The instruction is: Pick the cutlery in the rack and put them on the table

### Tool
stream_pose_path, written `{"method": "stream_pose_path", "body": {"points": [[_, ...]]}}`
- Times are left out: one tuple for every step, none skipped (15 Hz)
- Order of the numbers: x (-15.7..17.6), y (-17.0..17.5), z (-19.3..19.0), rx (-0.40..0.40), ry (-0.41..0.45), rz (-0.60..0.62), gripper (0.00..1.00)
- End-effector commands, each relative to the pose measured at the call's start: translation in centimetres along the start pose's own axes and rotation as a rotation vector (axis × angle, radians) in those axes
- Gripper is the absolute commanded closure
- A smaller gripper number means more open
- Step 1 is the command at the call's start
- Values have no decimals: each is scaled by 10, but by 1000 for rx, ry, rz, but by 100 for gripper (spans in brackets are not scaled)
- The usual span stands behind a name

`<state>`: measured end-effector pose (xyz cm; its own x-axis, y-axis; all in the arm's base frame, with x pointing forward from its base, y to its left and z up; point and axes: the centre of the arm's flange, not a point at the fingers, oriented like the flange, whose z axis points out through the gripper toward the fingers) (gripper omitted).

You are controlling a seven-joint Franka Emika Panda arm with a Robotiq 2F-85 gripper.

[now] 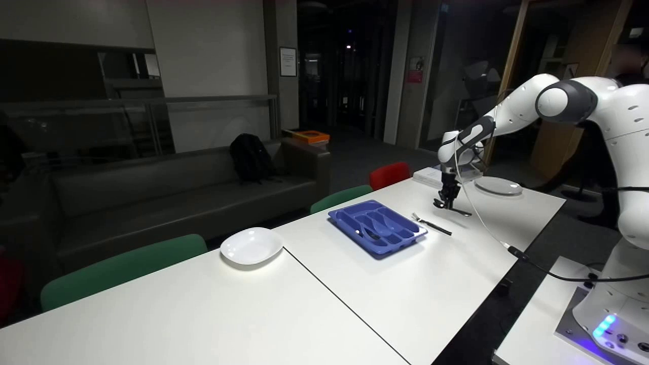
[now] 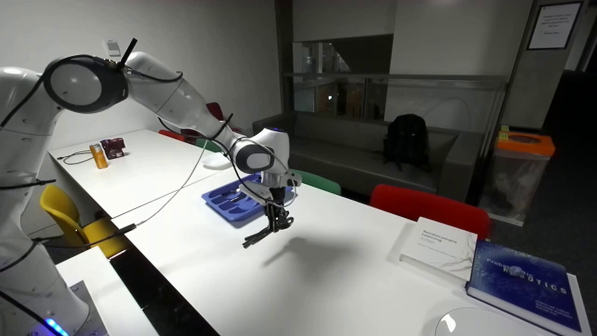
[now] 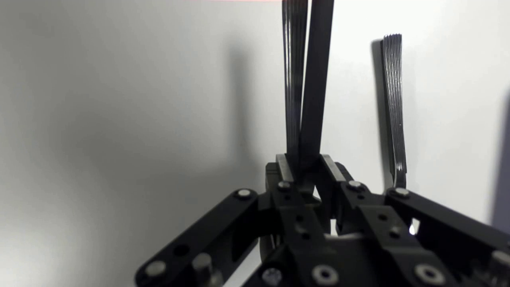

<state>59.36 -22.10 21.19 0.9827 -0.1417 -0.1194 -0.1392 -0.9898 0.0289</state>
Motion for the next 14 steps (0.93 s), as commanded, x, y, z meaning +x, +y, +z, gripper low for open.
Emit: {"method": "stream_pose_path", "body": {"points": [[12, 3, 7, 23, 34, -19, 95], [15, 1, 10, 18, 45, -22, 95], [18, -1, 14, 18, 57, -26, 95], [20, -3, 17, 16, 64, -28, 95], [22, -4, 21, 14, 78, -30, 95], [24, -5, 25, 13, 90, -33, 95], [26, -7, 29, 13, 105, -39, 95], [28, -8, 32, 11, 112, -43, 95], [28, -8, 36, 9, 120, -45, 95], [29, -9, 38, 9, 127, -47, 95], [29, -9, 41, 10, 130, -48, 95], [29, -9, 43, 9, 132, -49, 95], [29, -9, 45, 9, 135, -50, 95], [29, -9, 47, 9, 137, -51, 95]]}}
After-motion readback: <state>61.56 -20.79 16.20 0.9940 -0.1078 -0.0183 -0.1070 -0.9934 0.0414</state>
